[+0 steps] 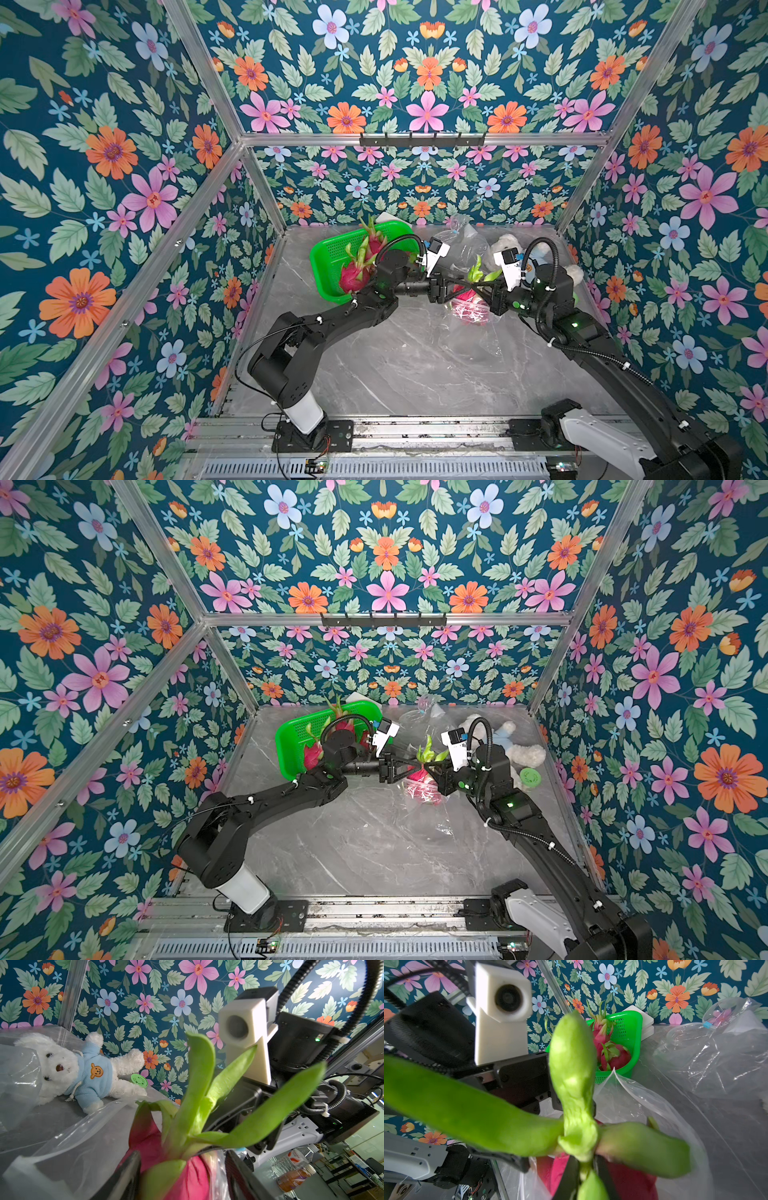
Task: Open the zip-top bag and take out the dragon fruit
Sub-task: Pick up the dragon fruit from the zipper food storage bag.
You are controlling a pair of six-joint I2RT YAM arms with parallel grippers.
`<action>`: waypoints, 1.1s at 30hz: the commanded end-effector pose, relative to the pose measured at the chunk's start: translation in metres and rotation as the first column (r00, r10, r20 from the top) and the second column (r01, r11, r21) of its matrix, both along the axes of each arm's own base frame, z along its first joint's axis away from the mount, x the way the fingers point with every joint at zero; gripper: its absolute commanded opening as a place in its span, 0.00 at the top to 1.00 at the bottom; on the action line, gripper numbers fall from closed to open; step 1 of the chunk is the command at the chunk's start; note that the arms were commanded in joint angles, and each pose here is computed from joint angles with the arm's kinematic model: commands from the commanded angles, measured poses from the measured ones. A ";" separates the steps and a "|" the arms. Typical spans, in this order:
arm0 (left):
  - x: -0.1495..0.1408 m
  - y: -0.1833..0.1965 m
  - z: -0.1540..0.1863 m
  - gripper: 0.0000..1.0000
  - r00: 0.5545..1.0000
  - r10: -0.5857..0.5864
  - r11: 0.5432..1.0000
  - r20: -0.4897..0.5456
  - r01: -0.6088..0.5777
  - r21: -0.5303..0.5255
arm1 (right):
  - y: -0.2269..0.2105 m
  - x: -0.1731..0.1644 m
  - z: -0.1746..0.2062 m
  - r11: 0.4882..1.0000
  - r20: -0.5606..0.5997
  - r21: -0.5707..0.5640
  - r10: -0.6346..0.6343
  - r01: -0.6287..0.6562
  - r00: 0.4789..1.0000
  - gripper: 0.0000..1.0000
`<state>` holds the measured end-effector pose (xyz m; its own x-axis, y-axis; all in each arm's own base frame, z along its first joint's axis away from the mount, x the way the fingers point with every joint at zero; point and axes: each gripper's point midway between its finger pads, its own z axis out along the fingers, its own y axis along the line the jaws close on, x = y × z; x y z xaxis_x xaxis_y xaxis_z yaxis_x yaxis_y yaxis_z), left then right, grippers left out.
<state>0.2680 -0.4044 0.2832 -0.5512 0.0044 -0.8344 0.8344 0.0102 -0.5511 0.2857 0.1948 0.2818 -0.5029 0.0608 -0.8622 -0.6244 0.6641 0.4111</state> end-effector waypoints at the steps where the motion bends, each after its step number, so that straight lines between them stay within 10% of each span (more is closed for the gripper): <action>1: -0.004 -0.001 -0.011 0.31 1.000 -0.026 0.999 -0.014 0.027 0.029 | 0.005 0.003 0.034 0.997 0.104 0.066 0.018 -0.025 0.994 0.91; 8: -0.004 -0.002 -0.025 0.32 0.999 -0.030 0.998 -0.022 0.031 0.061 | 0.010 0.000 0.040 0.994 0.102 0.092 0.047 -0.056 0.994 0.93; 16: -0.008 -0.003 -0.024 0.75 0.998 -0.060 0.997 -0.022 0.061 0.048 | 0.012 -0.001 0.042 0.992 0.107 0.110 0.056 -0.068 0.993 0.93; 27: -0.008 -0.005 -0.011 0.96 0.998 -0.066 0.998 -0.024 0.066 0.000 | 0.016 -0.002 0.043 0.988 0.106 0.121 0.083 -0.096 0.991 0.88; 33: 0.004 -0.004 -0.013 0.98 1.000 -0.011 1.000 -0.020 0.012 0.026 | 0.003 -0.010 0.050 0.997 0.139 0.071 0.031 -0.041 0.990 0.47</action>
<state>0.2671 -0.4088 0.2754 -0.5517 0.0251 -0.8337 0.8334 -0.0227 -0.5522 0.2792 0.1982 0.3014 -0.4990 0.1086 -0.8598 -0.6415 0.6208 0.4507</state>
